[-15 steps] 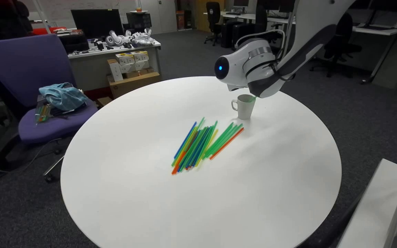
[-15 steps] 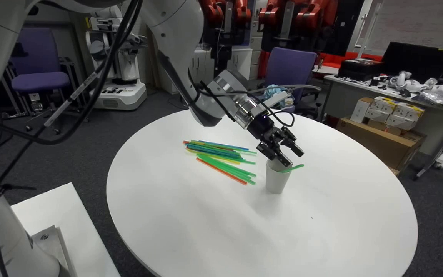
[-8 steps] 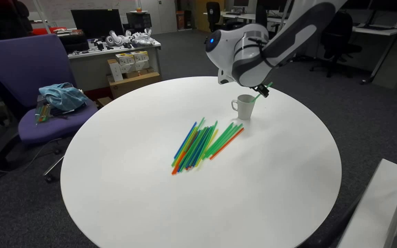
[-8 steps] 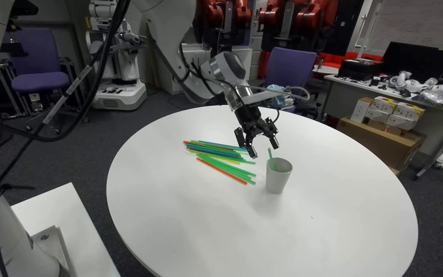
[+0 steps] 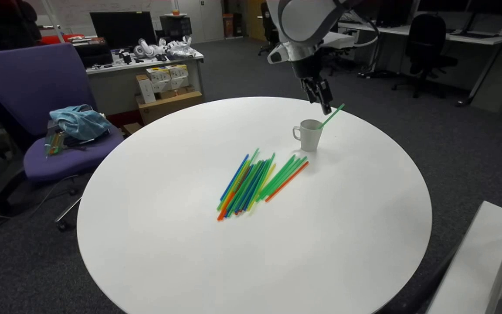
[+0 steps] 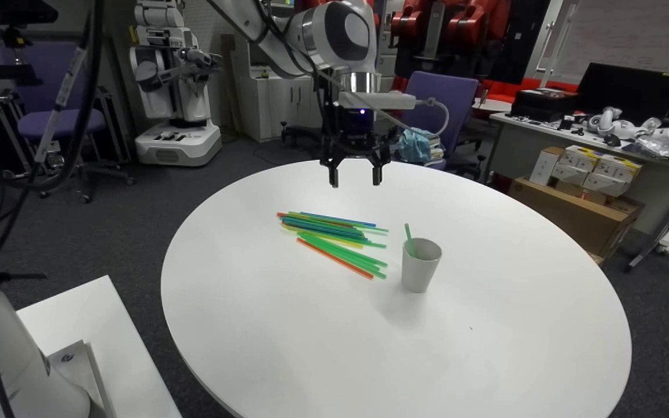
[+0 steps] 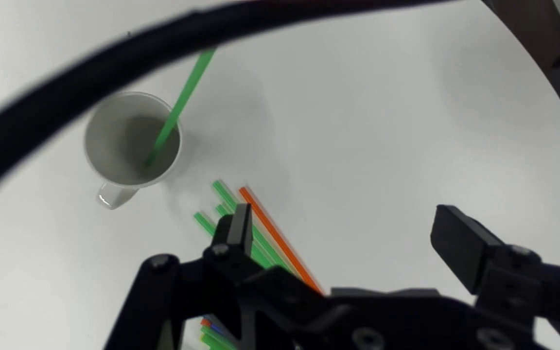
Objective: Put one green straw in the mug.
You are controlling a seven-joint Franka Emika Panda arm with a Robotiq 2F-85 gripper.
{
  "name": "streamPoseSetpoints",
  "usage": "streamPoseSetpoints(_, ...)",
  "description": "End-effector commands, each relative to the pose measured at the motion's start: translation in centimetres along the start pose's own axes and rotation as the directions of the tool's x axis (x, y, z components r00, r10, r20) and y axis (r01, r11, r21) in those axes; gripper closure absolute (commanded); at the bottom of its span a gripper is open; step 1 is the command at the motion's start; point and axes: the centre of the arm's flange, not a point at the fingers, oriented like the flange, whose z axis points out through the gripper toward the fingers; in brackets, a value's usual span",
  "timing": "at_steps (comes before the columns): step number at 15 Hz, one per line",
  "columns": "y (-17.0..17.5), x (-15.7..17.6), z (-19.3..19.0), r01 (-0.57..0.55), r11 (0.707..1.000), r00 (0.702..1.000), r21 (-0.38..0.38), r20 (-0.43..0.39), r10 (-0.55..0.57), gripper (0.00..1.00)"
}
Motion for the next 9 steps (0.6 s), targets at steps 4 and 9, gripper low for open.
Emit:
streamPoseSetpoints(4, -2.0, -4.5, -3.3, -0.262, 0.960, 0.938, 0.099, -0.207, 0.277, 0.00)
streamPoseSetpoints(9, -0.3, -3.7, -3.2, -0.282, 0.954, 0.933, 0.099, -0.202, 0.297, 0.00)
